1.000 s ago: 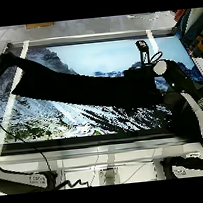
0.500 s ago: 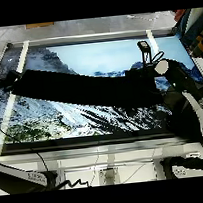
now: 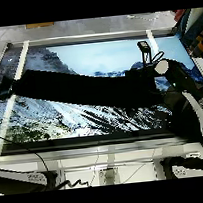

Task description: Fold the clothes and pants, and hang the long-sleeved shirts on hangers.

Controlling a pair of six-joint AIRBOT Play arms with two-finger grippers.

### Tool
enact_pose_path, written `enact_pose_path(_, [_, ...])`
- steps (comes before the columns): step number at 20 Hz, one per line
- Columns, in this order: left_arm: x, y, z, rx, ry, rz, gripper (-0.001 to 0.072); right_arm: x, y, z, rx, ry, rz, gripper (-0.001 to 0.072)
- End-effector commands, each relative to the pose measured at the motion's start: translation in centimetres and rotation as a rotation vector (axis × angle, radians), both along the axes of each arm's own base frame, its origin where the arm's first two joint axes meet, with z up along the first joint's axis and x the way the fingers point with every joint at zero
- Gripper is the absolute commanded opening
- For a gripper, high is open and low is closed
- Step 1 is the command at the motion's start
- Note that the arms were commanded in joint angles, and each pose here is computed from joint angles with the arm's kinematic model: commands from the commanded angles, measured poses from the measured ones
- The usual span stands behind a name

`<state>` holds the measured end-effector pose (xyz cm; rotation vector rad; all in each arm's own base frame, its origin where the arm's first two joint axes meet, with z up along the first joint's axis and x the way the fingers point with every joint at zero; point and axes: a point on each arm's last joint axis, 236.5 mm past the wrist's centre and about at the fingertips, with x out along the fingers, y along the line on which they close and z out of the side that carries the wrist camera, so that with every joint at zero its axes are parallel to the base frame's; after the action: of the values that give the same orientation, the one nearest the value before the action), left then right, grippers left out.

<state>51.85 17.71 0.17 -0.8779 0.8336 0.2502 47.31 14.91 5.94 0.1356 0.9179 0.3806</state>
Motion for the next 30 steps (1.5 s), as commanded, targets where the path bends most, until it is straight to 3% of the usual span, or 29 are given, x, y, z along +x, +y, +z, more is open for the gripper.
enact_pose_path(1, [-2.3, -0.4, -3.6, -0.047, 0.084, 0.085, 0.0556, -0.6, 0.2, -0.4, 0.003, 0.03, 0.012, 0.0029])
enact_pose_path(6, [-2.5, 0.2, -6.4, -0.1, 0.035, 0.253, 0.0571, -1.3, 0.4, -0.7, 0.004, 0.063, 0.024, 0.0029])
enact_pose_path(7, [-2.3, 0.6, -6.6, -0.113, 0.013, 0.292, 0.0623, -1.3, 0.4, -0.7, 0.005, 0.062, 0.024, 0.0029])
enact_pose_path(9, [-1.8, 1.7, -7.1, -0.114, -0.027, 0.362, 0.0645, -1.3, 0.4, -0.7, 0.005, 0.061, 0.024, 0.0028])
enact_pose_path(14, [-0.4, 2.4, -9.2, -0.079, -0.057, 0.423, 0.0637, -1.2, 0.4, -0.7, 0.006, 0.057, 0.022, 0.0029])
enact_pose_path(17, [1.2, 2.1, -9.4, 0.027, -0.096, 0.377, 0.0638, -1.1, 0.4, -0.6, 0.007, 0.052, 0.02, 0.0028])
enact_pose_path(24, [2.6, 2.7, -9.3, 0.083, -0.147, 0.408, 0.0637, -0.5, 0.6, -0.1, 0.028, 0.028, 0.007, 0.0029])
enact_pose_path(25, [2.6, 2.7, -9.3, 0.083, -0.146, 0.408, 0.0627, -0.5, 0.6, -0.1, 0.029, 0.025, 0.006, 0.0029])
enact_pose_path(27, [2.5, 2.6, -9.4, 0.079, -0.141, 0.405, 0.0535, -0.3, 0.6, 0.1, 0.03, 0.015, 0.002, 0.0029])
enact_pose_path(29, [2.1, 2.2, -10.0, 0.061, -0.114, 0.385, 0.0343, -0.2, 0.6, 0.1, 0.031, 0.013, 0.001, 0.0029])
enact_pose_path(30, [1.9, 1.9, -10.2, 0.046, -0.1, 0.374, 0.0335, -0.2, 0.6, 0.1, 0.031, 0.013, 0.001, 0.0029])
